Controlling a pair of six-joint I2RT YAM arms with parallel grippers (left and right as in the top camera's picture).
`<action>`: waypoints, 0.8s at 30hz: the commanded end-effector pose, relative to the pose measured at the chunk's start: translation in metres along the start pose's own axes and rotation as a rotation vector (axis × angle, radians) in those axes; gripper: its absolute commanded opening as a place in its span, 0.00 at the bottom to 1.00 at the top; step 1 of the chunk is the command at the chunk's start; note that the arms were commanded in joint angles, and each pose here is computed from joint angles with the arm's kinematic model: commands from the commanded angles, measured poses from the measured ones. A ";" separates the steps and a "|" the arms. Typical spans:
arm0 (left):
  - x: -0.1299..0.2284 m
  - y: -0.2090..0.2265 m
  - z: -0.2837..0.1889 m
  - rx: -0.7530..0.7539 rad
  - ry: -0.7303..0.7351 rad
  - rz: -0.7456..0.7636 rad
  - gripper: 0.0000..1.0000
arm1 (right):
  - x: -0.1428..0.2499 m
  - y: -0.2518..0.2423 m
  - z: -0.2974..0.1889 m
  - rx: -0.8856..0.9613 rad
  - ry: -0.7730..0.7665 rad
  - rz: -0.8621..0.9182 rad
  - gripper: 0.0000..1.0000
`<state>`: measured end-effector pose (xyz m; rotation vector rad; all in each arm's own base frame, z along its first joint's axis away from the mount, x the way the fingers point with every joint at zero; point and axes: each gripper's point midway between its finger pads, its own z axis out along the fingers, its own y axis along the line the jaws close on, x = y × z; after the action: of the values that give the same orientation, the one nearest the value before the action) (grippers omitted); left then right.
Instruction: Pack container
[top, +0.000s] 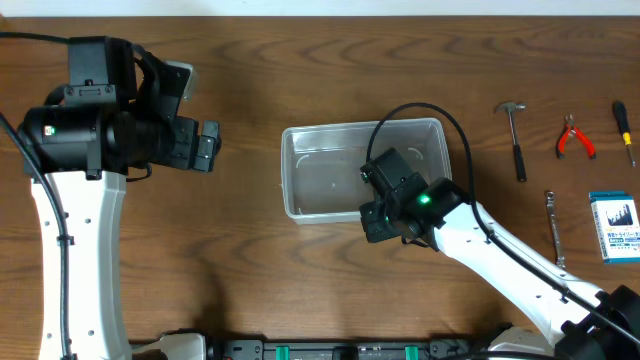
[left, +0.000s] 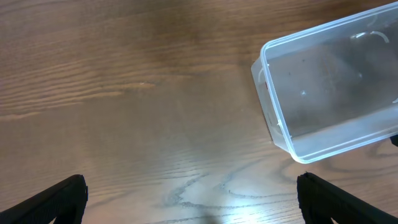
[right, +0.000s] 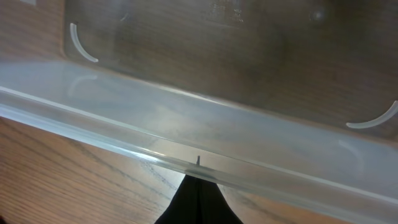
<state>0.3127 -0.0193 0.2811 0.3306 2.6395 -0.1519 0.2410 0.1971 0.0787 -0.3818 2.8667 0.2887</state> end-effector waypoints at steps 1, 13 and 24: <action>-0.001 -0.001 -0.003 -0.003 -0.007 -0.001 0.98 | -0.001 -0.001 0.001 -0.007 0.000 -0.032 0.01; 0.000 -0.002 -0.003 -0.002 -0.004 -0.005 0.98 | 0.002 0.021 0.000 -0.132 0.015 -0.148 0.01; 0.000 -0.002 -0.003 -0.001 -0.003 -0.006 0.98 | 0.001 0.025 -0.001 -0.152 0.004 -0.232 0.01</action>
<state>0.3120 -0.0193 0.2808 0.3306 2.6425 -0.1527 0.2334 0.2188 0.0837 -0.6813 2.7959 0.4430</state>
